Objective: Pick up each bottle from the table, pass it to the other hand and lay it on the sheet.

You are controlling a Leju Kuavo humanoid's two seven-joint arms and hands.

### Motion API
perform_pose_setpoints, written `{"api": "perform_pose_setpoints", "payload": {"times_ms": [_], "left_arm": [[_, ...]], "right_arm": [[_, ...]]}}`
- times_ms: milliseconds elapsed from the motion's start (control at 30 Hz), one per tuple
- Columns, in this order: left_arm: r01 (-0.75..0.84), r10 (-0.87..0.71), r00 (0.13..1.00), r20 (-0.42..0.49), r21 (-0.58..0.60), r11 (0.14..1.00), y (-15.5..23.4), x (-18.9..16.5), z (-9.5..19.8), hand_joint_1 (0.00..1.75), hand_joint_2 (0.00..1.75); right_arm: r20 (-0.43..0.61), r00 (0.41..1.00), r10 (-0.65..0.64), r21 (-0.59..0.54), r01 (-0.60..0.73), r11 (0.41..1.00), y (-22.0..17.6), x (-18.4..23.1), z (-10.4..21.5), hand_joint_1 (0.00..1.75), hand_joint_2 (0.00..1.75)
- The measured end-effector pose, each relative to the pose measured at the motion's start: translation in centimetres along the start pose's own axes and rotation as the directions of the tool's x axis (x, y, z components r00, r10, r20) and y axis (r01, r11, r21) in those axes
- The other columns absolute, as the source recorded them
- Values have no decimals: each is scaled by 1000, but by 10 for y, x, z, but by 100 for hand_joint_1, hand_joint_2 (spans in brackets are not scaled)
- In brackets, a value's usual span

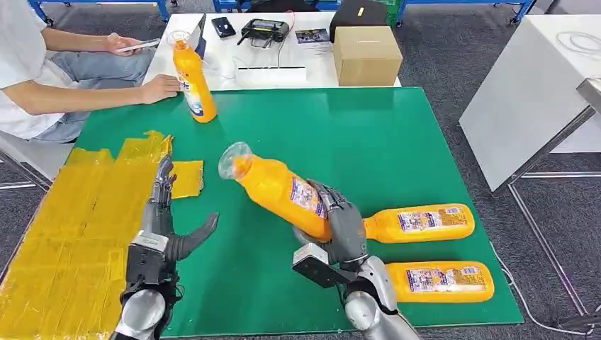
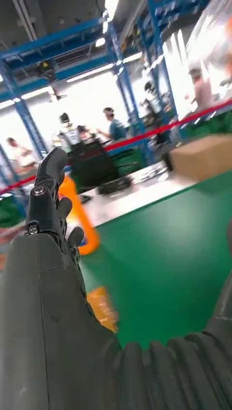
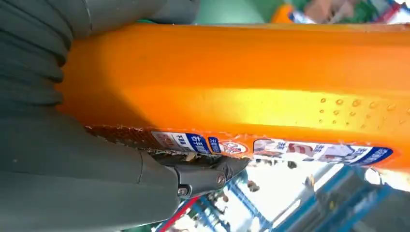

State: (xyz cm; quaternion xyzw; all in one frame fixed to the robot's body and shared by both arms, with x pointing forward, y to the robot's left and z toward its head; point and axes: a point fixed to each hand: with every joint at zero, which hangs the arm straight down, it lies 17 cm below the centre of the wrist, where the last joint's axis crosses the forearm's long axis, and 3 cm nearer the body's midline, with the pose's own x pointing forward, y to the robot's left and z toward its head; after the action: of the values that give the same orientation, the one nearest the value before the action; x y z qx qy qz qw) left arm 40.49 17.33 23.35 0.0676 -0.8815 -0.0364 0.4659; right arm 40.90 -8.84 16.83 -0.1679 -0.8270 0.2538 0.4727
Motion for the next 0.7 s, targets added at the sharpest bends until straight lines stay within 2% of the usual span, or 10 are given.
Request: {"api": "perform_pose_setpoints", "payload": {"times_ms": [233,367,433,567,700], "left_arm": [[-29,29,1000,6,2,1000,1,5,0,0,175],[-181,180,983,-21,-34,983,-7,8,2,0,175],[-307,304,952,-48,-78,949,-16,12,4,0,175],[-539,524,842,-127,-212,815,-41,26,15,0,175],[-611,591,791,-159,-266,746,-51,34,20,0,175]], "right_arm": [[-14,999,-29,-45,29,999,-9,2,-2,175,175],[-9,999,-49,-70,48,996,-14,4,-2,175,175],[-4,998,-59,-75,58,995,-16,6,-2,175,175],[9,989,-145,-50,146,988,-10,12,-2,175,175],[16,974,-225,21,225,974,6,21,-2,175,175]]}}
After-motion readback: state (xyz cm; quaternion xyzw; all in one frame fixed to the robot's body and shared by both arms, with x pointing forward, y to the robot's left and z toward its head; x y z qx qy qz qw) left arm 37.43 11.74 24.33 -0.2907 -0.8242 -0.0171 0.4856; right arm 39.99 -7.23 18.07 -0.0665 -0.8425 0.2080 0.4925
